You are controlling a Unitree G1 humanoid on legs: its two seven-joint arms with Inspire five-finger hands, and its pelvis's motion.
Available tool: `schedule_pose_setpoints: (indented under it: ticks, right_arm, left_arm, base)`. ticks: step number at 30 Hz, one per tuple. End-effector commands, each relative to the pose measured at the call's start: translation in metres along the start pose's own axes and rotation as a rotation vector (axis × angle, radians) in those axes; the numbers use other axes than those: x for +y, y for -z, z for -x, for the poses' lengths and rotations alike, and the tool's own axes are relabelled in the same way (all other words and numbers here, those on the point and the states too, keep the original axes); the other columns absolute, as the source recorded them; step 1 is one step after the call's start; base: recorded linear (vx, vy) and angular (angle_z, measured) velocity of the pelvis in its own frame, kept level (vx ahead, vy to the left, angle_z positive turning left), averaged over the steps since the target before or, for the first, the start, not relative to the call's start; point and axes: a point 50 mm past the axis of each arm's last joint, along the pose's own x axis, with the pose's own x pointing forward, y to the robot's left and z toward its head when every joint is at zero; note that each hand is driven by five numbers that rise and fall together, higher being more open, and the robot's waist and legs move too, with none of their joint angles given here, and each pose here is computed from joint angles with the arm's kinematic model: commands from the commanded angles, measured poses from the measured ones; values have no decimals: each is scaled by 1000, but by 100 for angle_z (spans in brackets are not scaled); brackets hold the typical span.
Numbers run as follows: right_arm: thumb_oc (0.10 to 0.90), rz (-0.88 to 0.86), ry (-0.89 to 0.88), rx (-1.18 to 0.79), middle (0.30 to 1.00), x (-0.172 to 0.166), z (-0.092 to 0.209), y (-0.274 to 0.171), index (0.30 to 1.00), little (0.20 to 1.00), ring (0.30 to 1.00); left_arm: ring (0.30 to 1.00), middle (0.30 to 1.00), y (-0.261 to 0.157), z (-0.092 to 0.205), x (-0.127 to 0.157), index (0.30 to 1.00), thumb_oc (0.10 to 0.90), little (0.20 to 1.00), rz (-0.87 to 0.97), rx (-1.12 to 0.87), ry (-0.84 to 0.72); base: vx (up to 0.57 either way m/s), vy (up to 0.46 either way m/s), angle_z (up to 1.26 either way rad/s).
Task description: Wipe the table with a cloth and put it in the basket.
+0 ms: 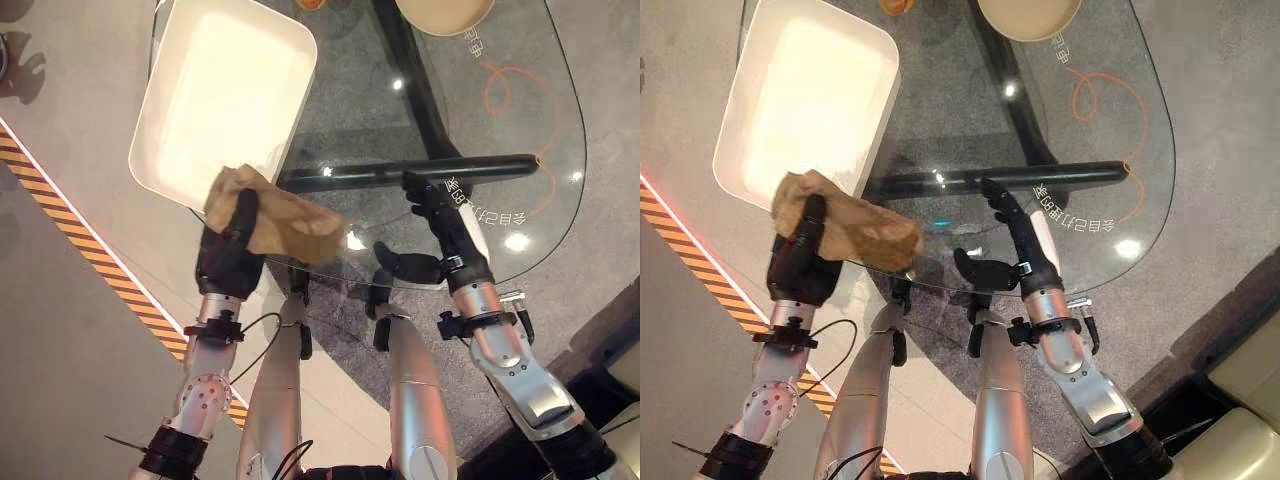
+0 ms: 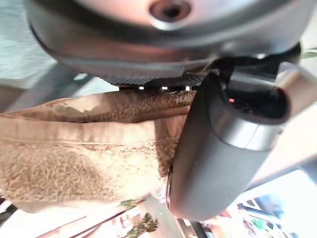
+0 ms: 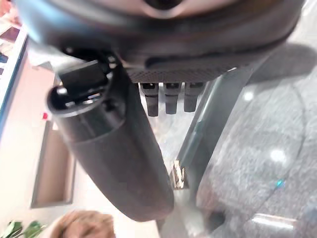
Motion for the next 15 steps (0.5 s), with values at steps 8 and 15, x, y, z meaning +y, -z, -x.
schedule_pose_setpoints:
  ticks: [8, 15]
  right_arm:
    - [800, 39, -56, -89, 900, 4, -9, -25, 900, 900, 900]
    - [800, 60, -90, -37, 900, 7, -11, -19, 900, 900, 900]
  left_arm:
    - [300, 300, -70, -26, -72, 300, 100, 200, -285, -409, 278]
    - [300, 300, -91, -31, -75, 300, 100, 200, -463, -551, 190]
  base:
    - [-13, 50, -1]
    - [28, 69, -4]
